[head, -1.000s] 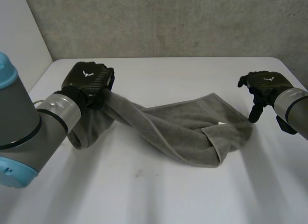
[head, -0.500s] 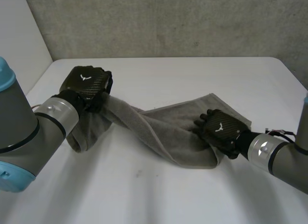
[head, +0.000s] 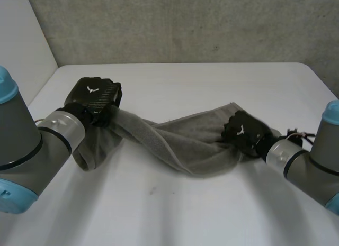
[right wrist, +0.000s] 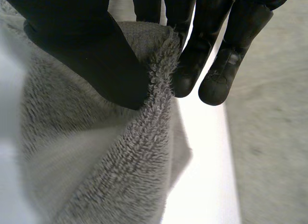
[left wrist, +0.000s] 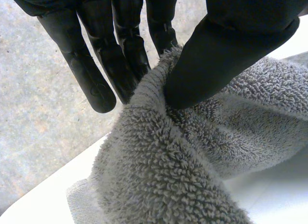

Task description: Fold the towel.

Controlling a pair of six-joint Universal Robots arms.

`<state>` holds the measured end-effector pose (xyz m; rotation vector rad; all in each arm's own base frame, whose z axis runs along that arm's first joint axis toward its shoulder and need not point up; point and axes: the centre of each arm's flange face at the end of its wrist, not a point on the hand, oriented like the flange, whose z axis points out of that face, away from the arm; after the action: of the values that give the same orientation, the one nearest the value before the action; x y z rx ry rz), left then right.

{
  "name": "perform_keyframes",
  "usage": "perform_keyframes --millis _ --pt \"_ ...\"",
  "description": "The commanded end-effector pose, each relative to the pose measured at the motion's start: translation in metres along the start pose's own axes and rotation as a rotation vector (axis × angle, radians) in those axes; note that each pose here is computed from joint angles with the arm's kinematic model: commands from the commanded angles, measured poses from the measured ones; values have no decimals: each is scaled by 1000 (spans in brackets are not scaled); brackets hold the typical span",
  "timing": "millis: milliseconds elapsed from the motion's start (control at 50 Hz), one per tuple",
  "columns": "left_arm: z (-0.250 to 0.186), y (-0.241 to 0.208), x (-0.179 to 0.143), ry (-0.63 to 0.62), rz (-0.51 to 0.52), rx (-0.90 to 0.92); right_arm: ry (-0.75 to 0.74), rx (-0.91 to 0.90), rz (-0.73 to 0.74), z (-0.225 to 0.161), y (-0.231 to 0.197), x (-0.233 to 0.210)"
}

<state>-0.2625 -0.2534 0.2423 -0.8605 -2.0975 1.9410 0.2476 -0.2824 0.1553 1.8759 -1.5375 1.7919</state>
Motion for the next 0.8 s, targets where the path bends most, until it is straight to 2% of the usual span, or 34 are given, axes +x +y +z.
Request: perform_keyframes --millis 20,60,100,120,160,180,220,240,280,360,400,440,500,540,560,600,720,760,780,800 --pt "1 -7 -9 -28 -1 22 191 7 128 -17 -21 51" --pt "0 -14 -14 -45 -1 41 244 19 183 -21 -28 68" --pt "-7 -43 -29 -90 6 126 356 59 302 -34 -44 104" --pt "-7 -44 -29 -90 6 126 357 60 302 -34 -45 104" --pt "-13 -71 -42 -126 -17 197 441 73 382 -56 -63 141" --pt "-13 -71 -42 -126 -17 198 441 73 382 -57 -63 141" --pt "-19 -100 -55 -146 -85 258 507 21 404 -80 -69 175" --pt "-19 -100 -55 -146 -85 259 507 21 404 -80 -69 176" --pt "-24 -121 -68 -156 -170 272 526 -40 427 -95 -72 194" --pt "-27 -131 -77 -158 -224 230 520 -91 456 -104 -77 202" --pt "-22 -125 -79 -156 -239 172 496 -132 477 -101 -73 200" --pt "2 -96 -77 -132 -265 7 421 -221 524 -86 -62 188" --pt "11 -82 -72 -114 -274 -69 369 -263 542 -78 -58 177" --pt "28 -51 -66 -88 -287 -204 260 -348 558 -62 -47 155" --pt "28 -51 -66 -88 -287 -204 259 -348 558 -62 -47 155" --pt "48 -19 -60 -65 -271 -305 156 -396 555 -42 -35 132" --pt "80 8 -58 -45 -191 -320 133 -396 562 -9 -18 115" --pt "103 6 -63 -60 -150 -238 228 -321 538 16 -15 122" --pt "103 6 -63 -60 -150 -238 229 -320 538 16 -15 122" --pt "114 -3 -67 -75 -135 -166 303 -263 520 26 -17 131"
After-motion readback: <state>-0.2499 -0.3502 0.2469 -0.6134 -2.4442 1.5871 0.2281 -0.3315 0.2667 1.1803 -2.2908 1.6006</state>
